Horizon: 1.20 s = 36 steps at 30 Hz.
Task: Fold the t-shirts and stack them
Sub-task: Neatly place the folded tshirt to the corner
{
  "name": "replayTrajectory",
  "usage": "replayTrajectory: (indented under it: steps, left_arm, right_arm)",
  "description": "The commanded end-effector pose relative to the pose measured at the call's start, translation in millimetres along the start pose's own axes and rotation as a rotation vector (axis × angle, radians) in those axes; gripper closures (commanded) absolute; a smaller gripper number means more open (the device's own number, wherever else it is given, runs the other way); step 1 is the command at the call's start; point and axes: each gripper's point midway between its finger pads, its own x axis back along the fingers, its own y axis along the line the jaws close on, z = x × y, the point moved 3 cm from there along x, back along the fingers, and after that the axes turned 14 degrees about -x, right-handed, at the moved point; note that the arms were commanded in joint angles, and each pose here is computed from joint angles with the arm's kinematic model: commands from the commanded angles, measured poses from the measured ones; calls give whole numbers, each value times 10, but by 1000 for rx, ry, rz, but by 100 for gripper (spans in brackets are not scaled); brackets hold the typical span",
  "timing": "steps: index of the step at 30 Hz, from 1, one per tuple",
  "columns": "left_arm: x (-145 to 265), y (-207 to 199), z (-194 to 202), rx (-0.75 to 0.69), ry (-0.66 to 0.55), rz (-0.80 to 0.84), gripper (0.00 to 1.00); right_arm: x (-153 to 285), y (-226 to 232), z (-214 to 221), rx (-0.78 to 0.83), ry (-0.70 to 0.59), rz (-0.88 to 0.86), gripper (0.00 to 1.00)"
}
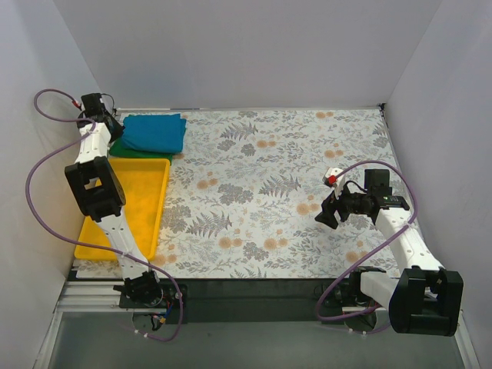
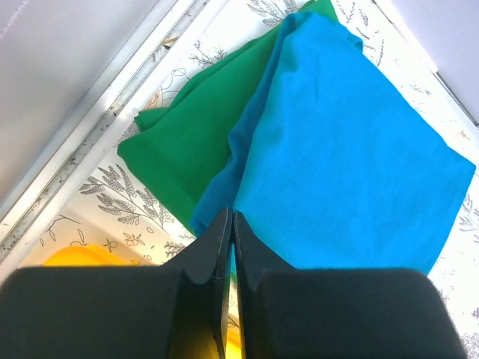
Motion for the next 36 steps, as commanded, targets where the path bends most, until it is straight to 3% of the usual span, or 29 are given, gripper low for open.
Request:
replayTrajectory:
  steps: [1, 7, 11, 16, 19, 21, 22, 24, 25, 27, 29, 30, 32, 34, 36]
  left_arm:
    - [165, 79, -268, -3, -75, -38, 100]
    - [102, 151, -228, -5, -65, -66, 100]
    - [89, 174, -185, 4, -53, -77, 61]
    - [282, 72, -310, 21, -84, -17, 57]
    - [578, -74, -403, 36, -127, 78, 57]
    - [991, -244, -476, 41, -184, 196, 57]
    - [1014, -288, -286, 43, -175, 244, 57]
    - [1585, -519, -227, 31, -248, 430, 55]
    - [1771, -610, -210, 16, -302, 502, 37]
    - [2211, -805, 223, -28, -297, 659, 33]
    - [2650, -875, 403, -74, -362, 741, 32]
    - [2705, -986, 735, -113, -307, 820, 32]
    - [3015, -1010, 936, -182, -348, 865, 32]
    - [3093, -1088, 1291, -247, -314, 898, 31]
    - [3255, -1101, 1451, -327, -360, 912, 31]
  right_arm:
    - [15, -2, -132, 22, -23, -8, 20]
    - [19, 0, -137, 24, -24, -7, 20]
    - [7, -1, -125, 16, -20, -11, 20]
    - [16, 5, -129, 19, -21, -9, 20]
    - [20, 6, -128, 19, -21, -5, 20]
    - [26, -2, -127, 22, -19, 3, 20]
    - [35, 1, -131, 23, -20, 7, 20]
    - [57, -22, -145, 29, -20, 29, 20]
    - [82, -20, -169, 42, -29, 40, 20]
    - [138, -73, -206, 50, -35, 91, 20]
    - [234, -209, -284, 51, -60, 201, 19]
    - [272, -246, -309, 5, -79, 244, 18]
    - [413, -361, -407, 3, -131, 349, 16]
    - [535, -415, -522, -46, -201, 441, 13]
    - [660, -486, -564, -107, -244, 543, 11]
